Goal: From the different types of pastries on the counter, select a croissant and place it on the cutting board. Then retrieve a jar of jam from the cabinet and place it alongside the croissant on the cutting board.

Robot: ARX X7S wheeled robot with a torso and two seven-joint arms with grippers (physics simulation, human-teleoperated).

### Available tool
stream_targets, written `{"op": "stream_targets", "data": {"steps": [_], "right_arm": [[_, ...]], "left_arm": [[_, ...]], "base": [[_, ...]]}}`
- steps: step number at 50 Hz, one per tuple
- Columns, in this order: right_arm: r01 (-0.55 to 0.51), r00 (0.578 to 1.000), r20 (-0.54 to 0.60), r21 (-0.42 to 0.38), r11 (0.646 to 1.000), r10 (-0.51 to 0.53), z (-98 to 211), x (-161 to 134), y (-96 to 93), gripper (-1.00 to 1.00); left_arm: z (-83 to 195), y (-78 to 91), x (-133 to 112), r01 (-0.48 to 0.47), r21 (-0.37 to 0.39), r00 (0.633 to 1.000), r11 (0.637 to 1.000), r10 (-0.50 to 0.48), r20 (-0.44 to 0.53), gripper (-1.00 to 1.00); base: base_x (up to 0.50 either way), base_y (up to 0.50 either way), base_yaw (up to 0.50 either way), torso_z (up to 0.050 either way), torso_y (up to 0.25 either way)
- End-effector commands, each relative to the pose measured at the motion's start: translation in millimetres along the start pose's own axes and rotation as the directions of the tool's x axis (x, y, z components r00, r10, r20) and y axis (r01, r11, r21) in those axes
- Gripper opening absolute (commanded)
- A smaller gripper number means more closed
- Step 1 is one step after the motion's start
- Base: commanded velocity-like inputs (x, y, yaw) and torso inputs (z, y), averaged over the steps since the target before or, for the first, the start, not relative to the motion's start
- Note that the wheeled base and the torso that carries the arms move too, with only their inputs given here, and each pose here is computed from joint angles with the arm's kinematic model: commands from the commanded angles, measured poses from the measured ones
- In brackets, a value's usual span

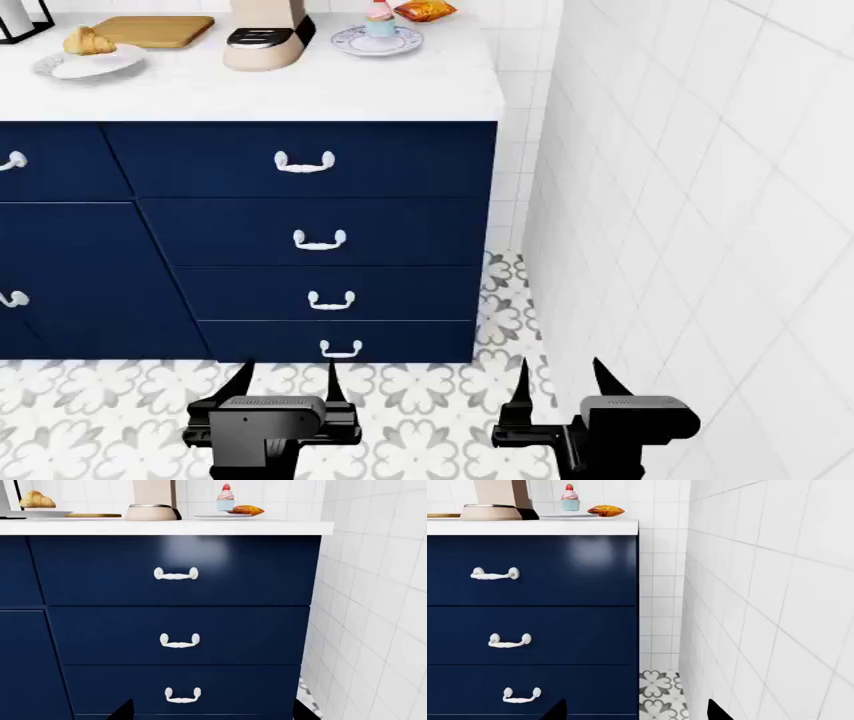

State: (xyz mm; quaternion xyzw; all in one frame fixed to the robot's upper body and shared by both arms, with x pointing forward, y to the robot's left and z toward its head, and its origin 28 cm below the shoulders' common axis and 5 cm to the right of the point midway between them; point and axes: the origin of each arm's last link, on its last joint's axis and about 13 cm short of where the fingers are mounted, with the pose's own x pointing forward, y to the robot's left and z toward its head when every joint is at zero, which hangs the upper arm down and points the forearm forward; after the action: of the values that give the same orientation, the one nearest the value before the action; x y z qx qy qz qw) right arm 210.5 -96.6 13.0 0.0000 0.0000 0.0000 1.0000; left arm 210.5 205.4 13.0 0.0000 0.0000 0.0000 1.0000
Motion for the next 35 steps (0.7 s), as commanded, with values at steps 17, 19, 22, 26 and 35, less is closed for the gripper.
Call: {"op": "stream_targets", "data": {"steps": [17,19,22,26,35], "right_arm": [[-0.005,1.000,-0.007,-0.004,1.000,0.005,-0.5,-3.2,-2.1,1.00],[-0.006,1.000,-0.006,-0.003,1.000,0.006,-0.4,-3.6,-2.3,1.00],[-0.007,1.000,-0.005,-0.003,1.000,0.007,-0.2,-3.8,-2.4,1.00],[-0.008,1.000,-0.006,-0.004,1.000,0.008,-0.1,-3.7,-2.1,1.00],[-0.010,1.000,-0.007,-0.007,1.000,0.010,0.1,-2.6,-1.0,1.00]], "left_arm": [[0.8,0.2,-0.4,-0.001,0.000,1.000,1.000,0.001,0.004,1.00],[0.8,0.2,-0.6,-0.001,-0.001,1.000,1.000,0.001,0.004,1.00],[0.9,0.2,-1.0,-0.001,-0.002,1.000,1.000,0.001,0.004,1.00],[1.0,0.4,-1.6,0.000,-0.003,1.000,1.000,0.000,0.005,1.00],[1.7,0.9,-0.2,0.003,-0.006,1.000,1.000,-0.003,0.006,1.00]], "base": [[0.00,0.32,0.00,0.000,0.000],[0.00,0.50,0.00,0.000,0.000],[0.00,0.50,0.00,0.000,0.000],[0.00,0.50,0.00,0.000,0.000],[0.00,0.50,0.00,0.000,0.000]]}}
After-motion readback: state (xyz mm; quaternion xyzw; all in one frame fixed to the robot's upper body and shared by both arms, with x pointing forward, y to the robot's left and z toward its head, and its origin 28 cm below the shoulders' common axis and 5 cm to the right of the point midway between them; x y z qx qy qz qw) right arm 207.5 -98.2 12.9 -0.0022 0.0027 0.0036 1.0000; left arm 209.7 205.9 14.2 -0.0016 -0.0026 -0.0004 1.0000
